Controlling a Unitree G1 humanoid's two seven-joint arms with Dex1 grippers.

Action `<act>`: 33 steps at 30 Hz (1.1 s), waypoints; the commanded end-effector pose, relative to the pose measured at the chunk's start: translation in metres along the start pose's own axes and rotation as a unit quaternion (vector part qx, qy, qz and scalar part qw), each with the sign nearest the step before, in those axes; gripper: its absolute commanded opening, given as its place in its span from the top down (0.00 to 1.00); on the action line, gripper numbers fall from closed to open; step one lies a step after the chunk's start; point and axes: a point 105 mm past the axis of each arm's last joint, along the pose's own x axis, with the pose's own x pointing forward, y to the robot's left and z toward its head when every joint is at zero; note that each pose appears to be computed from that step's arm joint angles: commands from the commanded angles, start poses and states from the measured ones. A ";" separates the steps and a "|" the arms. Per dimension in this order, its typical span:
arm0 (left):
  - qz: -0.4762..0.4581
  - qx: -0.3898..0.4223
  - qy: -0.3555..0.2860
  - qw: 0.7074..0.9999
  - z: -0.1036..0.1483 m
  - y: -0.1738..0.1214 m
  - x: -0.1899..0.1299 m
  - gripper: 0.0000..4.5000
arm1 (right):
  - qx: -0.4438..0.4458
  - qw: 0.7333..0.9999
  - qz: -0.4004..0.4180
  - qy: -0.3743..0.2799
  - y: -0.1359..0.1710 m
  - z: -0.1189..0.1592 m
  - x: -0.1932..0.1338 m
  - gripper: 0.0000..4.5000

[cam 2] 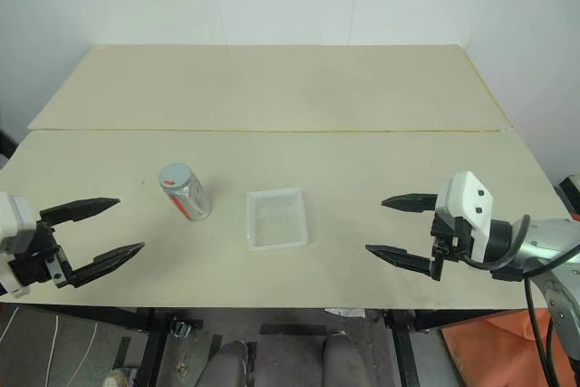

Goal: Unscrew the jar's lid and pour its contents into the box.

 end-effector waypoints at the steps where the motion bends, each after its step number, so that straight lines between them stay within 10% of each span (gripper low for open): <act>1: 0.003 0.005 -0.009 1.000 0.006 -0.002 0.000 0.01 | -0.012 1.000 0.003 -0.014 0.004 0.011 0.001 0.00; 33: 0.260 -0.057 -0.097 0.959 -0.047 0.006 0.091 0.01 | -0.045 0.998 0.027 -0.027 0.004 0.026 0.002 0.00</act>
